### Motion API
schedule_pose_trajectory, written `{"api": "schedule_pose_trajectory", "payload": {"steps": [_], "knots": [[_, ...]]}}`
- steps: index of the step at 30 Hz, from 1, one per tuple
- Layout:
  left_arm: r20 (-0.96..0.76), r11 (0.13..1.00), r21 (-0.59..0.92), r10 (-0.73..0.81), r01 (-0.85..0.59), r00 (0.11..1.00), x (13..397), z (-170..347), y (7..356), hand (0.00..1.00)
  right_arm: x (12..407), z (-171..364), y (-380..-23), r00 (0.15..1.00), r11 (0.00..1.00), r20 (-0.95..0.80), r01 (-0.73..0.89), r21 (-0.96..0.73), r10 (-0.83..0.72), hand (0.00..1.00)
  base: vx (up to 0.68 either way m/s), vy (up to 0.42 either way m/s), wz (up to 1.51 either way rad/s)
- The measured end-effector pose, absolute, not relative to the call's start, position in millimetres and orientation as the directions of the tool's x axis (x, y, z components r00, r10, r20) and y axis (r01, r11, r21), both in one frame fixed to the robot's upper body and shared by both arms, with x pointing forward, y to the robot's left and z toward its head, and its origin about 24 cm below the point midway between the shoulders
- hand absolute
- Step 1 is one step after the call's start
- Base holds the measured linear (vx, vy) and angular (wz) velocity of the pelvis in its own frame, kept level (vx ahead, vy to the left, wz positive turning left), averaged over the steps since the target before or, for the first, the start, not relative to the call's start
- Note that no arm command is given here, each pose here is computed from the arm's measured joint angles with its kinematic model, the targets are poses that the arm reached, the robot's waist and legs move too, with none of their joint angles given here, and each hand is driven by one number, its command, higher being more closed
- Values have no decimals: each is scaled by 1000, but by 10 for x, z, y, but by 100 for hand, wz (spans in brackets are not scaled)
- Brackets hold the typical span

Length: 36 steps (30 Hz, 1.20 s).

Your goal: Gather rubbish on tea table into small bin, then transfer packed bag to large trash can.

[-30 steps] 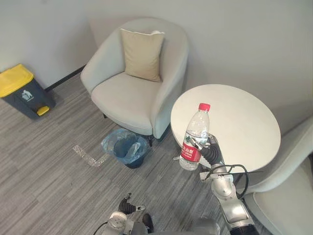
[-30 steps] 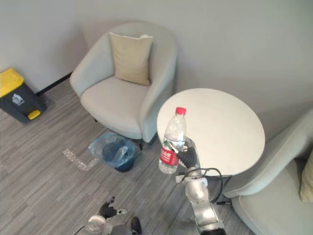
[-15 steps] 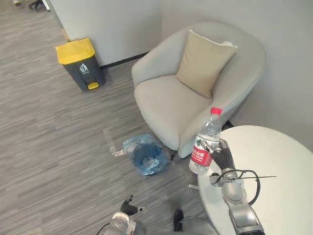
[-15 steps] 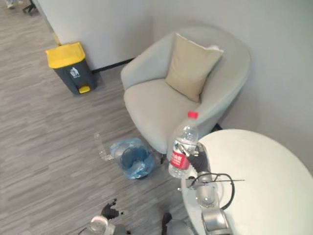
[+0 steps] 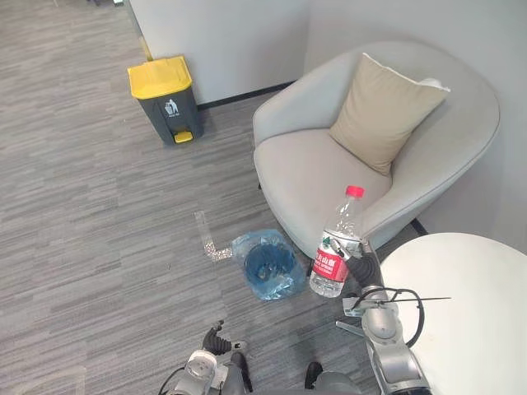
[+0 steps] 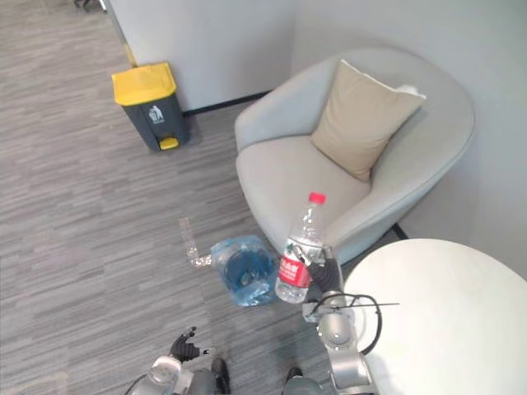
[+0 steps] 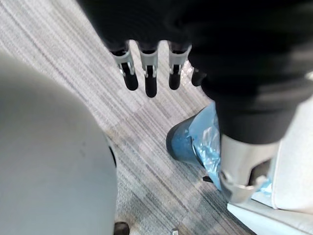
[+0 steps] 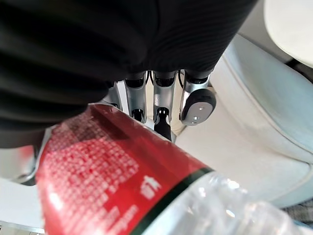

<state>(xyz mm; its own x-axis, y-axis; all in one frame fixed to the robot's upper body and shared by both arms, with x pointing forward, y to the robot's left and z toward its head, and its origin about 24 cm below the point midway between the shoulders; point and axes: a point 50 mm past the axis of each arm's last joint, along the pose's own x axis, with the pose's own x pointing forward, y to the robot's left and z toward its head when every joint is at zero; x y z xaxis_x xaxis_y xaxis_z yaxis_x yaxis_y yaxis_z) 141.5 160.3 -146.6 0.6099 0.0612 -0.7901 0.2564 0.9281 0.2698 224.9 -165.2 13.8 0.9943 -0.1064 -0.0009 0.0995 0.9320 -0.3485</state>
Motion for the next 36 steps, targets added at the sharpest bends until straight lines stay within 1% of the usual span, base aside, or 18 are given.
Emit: {"api": "schedule_pose_trajectory", "payload": {"steps": [4,7,9,12,15,21,23,26,27,30,36], "knots": [[-790,924,285,77,253,608,1405,-1466,1666,0,2235,90,-1639,995,921,-29,76,-382,-95,100,17,101,-8],[-789,920,297,88,254,608,1419,-1462,1715,0,2235,44,-1564,997,922,-47,32,-386,-55,100,104,-3,39],[-790,917,309,100,252,604,1407,-1465,1769,0,2210,8,-1574,996,922,-64,30,-387,-59,100,166,-108,73],[-789,926,290,89,241,608,1432,-1466,1699,0,2265,39,-1630,998,906,-53,16,-423,-43,100,197,-90,33],[-792,941,278,110,194,600,1411,-1475,1706,0,2295,63,-1616,999,903,-46,-1,-431,-21,100,126,-59,8],[-783,943,285,127,170,609,1423,-1463,1719,0,2321,72,-1551,998,892,-47,-53,-449,36,100,60,4,17],[-773,950,288,156,122,614,1452,-1448,1756,0,2392,62,-1487,996,880,-51,-89,-467,73,100,-23,38,15],[-742,954,289,176,73,648,1618,-1378,1785,0,2552,141,-1426,991,848,-23,-122,-516,129,100,-99,37,29],[-710,954,296,191,42,678,1735,-1316,1806,0,2664,200,-1385,987,817,-3,-135,-561,161,100,-141,24,22],[-657,955,295,223,-27,720,1929,-1201,1862,0,2847,290,-1347,981,779,18,-141,-611,191,100,-233,19,23],[-538,948,284,284,-146,794,2389,-895,1952,0,3116,564,-1371,977,722,103,-67,-688,189,100,-226,8,2]]}}
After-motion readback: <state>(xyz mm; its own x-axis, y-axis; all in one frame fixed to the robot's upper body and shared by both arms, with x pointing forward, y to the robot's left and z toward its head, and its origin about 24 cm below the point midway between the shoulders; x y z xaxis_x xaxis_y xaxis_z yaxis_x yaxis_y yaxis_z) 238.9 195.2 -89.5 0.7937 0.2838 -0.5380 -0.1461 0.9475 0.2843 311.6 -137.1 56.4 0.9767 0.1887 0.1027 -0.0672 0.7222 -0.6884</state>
